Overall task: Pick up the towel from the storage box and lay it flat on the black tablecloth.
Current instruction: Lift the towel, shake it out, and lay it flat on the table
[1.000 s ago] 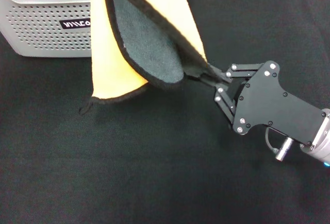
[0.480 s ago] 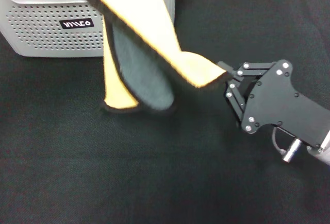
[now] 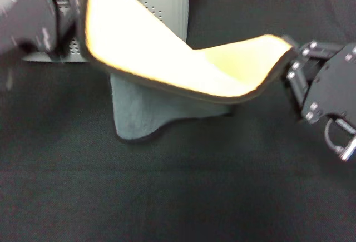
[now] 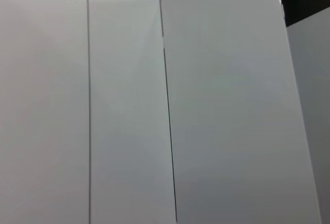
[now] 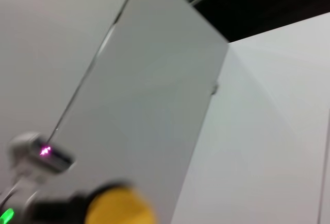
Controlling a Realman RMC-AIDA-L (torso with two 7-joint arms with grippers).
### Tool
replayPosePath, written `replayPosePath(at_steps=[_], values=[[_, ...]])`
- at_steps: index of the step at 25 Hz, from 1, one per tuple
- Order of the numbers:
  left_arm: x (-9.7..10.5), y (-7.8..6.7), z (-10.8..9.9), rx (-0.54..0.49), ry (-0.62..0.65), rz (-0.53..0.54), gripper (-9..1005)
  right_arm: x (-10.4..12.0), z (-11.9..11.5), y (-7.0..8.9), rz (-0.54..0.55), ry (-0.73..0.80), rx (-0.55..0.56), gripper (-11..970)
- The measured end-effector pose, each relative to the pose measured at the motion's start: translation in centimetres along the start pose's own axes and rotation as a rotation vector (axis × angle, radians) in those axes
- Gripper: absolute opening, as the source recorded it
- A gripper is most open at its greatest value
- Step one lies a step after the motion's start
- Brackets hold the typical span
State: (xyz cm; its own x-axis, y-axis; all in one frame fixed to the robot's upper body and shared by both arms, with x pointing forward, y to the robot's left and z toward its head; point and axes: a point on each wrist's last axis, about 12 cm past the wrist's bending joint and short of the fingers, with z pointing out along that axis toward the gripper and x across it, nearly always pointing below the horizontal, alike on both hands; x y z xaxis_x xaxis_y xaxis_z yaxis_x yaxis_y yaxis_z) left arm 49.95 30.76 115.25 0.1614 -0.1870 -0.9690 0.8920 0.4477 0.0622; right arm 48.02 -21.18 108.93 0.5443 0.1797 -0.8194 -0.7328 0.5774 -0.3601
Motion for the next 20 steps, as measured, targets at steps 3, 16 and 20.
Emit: replayPosePath(at_steps=[3,16,20], values=[[2.7,-1.3,-0.6,0.011,0.036,-0.020,27,-0.3,0.3,-1.1,0.058,-0.020,0.017,6],[9.1,-5.3,0.6,0.000,0.043,-0.093,91,-1.4,3.0,-4.8,0.222,-0.061,-0.013,6],[10.1,-5.9,1.2,0.000,0.057,-0.082,134,-1.8,3.9,-5.2,0.221,-0.075,-0.009,6]])
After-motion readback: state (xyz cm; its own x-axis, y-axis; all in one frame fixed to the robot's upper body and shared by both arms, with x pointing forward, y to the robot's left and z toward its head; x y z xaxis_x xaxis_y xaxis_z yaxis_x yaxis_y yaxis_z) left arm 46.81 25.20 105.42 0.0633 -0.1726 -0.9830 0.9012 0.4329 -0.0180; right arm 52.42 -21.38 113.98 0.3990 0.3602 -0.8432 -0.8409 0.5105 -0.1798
